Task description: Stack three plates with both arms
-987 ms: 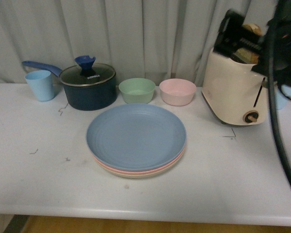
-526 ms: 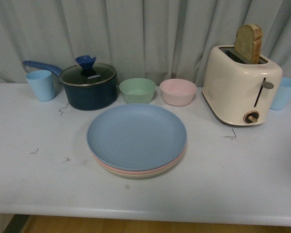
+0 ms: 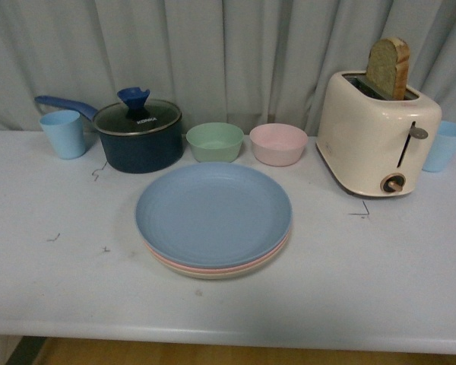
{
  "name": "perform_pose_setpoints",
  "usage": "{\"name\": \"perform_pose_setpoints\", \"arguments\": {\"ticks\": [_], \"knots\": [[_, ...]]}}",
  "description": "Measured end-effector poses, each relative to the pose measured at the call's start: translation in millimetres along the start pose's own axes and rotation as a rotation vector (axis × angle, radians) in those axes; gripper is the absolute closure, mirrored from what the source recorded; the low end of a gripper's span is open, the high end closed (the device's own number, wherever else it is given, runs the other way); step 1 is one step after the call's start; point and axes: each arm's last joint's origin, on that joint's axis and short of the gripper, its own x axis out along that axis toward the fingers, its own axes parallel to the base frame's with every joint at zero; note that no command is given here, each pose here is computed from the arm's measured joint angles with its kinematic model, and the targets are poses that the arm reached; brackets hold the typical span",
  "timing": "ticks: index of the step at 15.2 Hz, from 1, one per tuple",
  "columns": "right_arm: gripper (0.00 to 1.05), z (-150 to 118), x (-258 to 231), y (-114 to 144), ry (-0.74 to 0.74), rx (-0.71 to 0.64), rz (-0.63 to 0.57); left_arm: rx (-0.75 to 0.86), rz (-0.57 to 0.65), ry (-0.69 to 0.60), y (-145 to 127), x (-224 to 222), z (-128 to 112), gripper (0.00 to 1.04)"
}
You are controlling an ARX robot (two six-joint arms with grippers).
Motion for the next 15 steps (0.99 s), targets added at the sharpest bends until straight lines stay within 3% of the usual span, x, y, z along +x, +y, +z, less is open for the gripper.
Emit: {"name": "perform_pose_setpoints", "arguments": {"ticks": [15], "knots": [[1.03, -12, -28, 0, -0.016, 0.0, -0.001, 0.0, 0.0, 0.0, 0, 0, 0, 0.07]]}}
